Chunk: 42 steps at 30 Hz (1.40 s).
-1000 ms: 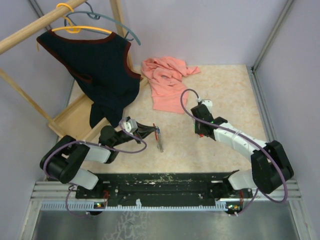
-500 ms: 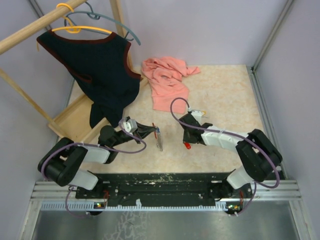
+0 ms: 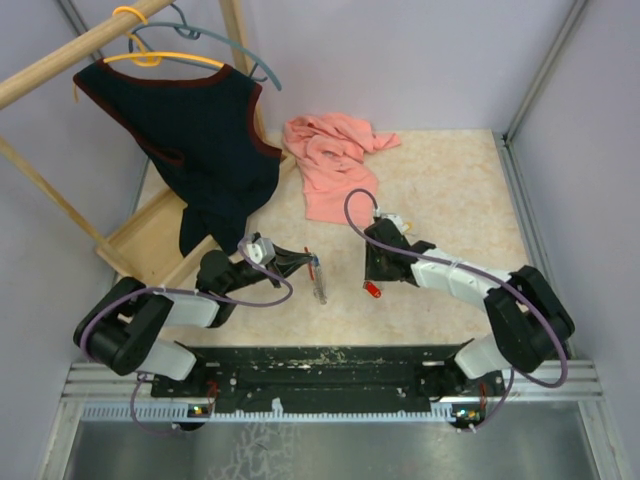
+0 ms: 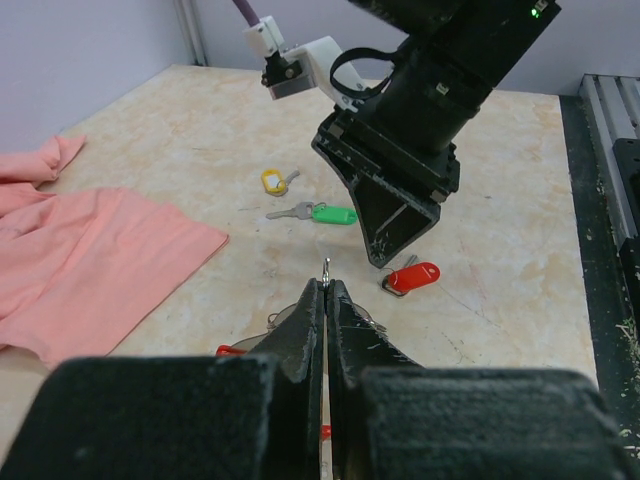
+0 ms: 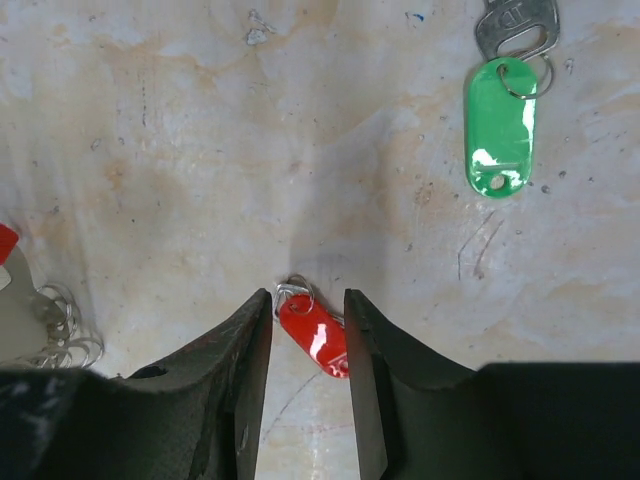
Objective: Put the keys on the keyring
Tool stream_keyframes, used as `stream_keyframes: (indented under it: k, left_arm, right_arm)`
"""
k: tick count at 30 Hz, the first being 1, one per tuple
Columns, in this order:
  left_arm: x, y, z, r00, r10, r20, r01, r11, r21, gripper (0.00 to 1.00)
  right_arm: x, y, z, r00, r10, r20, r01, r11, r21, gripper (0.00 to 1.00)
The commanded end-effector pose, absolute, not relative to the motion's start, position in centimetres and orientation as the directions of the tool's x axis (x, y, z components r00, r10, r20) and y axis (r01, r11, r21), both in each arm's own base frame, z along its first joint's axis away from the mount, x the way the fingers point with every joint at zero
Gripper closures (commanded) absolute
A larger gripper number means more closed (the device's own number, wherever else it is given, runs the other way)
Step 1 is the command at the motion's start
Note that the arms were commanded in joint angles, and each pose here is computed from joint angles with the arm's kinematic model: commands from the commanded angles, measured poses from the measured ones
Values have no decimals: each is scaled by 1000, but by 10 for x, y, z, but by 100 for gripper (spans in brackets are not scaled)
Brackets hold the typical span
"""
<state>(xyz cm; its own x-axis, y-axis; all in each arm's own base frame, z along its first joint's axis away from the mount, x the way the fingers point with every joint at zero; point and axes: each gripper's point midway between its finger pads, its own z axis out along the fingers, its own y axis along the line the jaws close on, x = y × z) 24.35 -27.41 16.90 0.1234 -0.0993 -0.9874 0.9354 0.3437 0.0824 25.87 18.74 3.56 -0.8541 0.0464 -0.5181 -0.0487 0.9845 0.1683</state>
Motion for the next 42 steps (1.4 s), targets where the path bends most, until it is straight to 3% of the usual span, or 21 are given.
stream_keyframes:
  k: [1,10,14,20,27,35,42]
  left_arm:
    - [247,-274,183,169,-119,-978,929,350,119,100]
    - [246,-274,183,172,-117,-978,929,348,122,100]
    - [247,-275,182,169,-117,-979,931,345,119,100]
    - [247,-274,183,174,-114,-978,927,353,123,100]
    - [247,-272,184,182,-110,-977,923,361,131,100]
    - [248,-270,185,193,-101,-976,918,370,143,100]
    - [249,-269,184,204,-84,-975,912,378,158,100]
  right_arm:
    - [254,185,50,-840,-21,-543,-144,972,184,64]
    - [245,178,33,-857,-103,-504,-205,967,151,47]
    - [237,183,23,-879,-107,-464,-213,960,181,46]
    - [224,213,16,-911,-75,-405,-203,937,284,50]
    - [235,254,42,-897,-29,-441,-233,879,417,59]
    - [264,231,57,-794,-242,-557,-420,882,215,65]
    - [261,231,64,-635,-443,-633,-665,730,157,64]
